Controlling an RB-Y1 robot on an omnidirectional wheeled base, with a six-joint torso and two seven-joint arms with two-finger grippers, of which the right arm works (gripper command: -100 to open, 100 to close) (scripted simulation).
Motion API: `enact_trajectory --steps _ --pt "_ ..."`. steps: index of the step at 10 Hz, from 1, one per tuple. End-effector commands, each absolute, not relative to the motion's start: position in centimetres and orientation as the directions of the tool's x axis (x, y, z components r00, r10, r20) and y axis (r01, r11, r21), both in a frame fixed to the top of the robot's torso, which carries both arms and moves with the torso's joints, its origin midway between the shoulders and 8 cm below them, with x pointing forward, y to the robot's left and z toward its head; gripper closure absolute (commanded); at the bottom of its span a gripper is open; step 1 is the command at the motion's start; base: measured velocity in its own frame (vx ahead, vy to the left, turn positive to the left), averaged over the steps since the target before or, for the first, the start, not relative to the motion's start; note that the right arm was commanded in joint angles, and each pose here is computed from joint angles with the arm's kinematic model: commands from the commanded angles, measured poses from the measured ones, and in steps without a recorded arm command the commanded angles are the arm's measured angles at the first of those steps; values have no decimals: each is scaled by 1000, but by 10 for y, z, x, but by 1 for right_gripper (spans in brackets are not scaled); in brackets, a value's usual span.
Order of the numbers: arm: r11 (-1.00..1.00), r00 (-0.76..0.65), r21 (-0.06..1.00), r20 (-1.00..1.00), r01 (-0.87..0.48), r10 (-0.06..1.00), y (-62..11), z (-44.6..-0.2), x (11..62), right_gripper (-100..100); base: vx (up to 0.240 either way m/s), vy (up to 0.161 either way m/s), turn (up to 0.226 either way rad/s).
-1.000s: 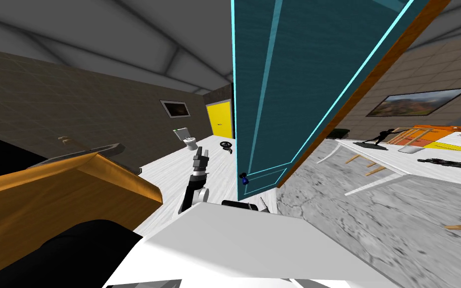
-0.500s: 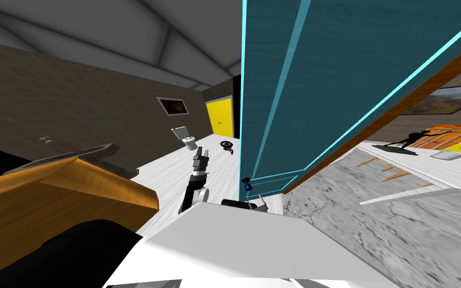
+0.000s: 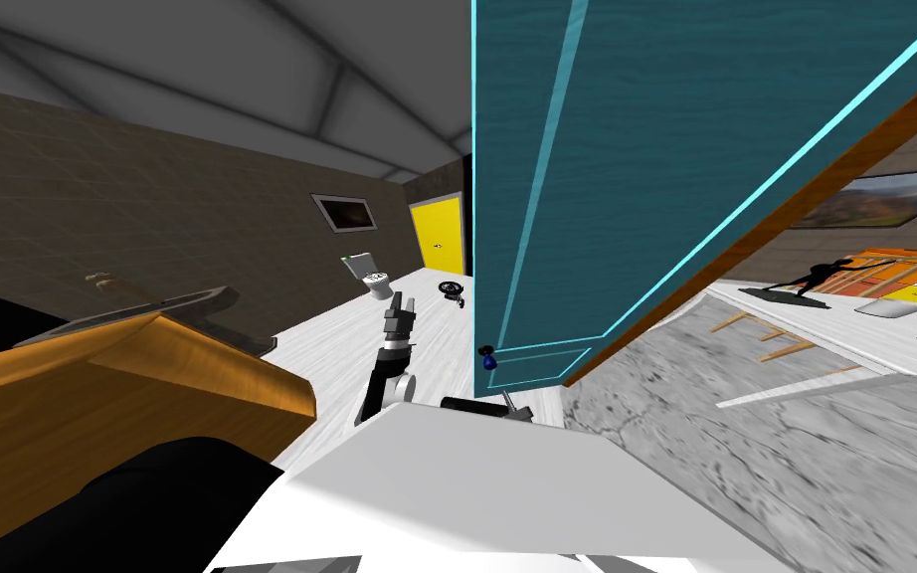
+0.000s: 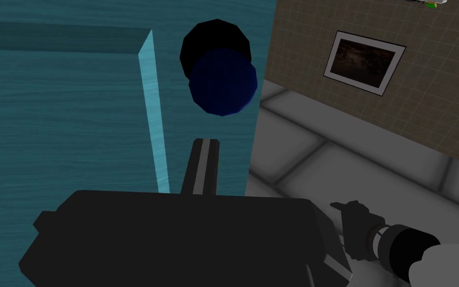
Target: Push the door open
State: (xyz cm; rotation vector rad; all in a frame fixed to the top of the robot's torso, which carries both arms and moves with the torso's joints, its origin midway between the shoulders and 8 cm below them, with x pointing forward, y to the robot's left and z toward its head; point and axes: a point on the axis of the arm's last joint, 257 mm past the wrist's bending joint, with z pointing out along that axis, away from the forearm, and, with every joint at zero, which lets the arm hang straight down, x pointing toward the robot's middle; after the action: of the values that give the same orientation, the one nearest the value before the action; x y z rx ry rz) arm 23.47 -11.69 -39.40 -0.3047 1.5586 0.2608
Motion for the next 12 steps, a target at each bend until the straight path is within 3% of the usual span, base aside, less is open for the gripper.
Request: enact_trajectory --steps 1,2,3,6,8,12 --pt "935 -1 -26 -1000 -352 -28 -117 -394 235 100 -9 -2 0" --pt "935 -1 -26 -1000 -352 -28 -117 -394 235 100 0 0 0" --pt "932 -8 -44 -999 -358 -50 -128 -398 230 -100 -18 31 -80" --pt "955 -5 -18 -1000 -295 -20 -139 -395 233 -100 -106 102 -177" --pt "956 -4 -14 -1000 -292 -16 -138 -394 234 -100 -68 61 -38" --pt "949 -9 -54 -998 -309 -59 -153 -398 243 -100 181 59 19"
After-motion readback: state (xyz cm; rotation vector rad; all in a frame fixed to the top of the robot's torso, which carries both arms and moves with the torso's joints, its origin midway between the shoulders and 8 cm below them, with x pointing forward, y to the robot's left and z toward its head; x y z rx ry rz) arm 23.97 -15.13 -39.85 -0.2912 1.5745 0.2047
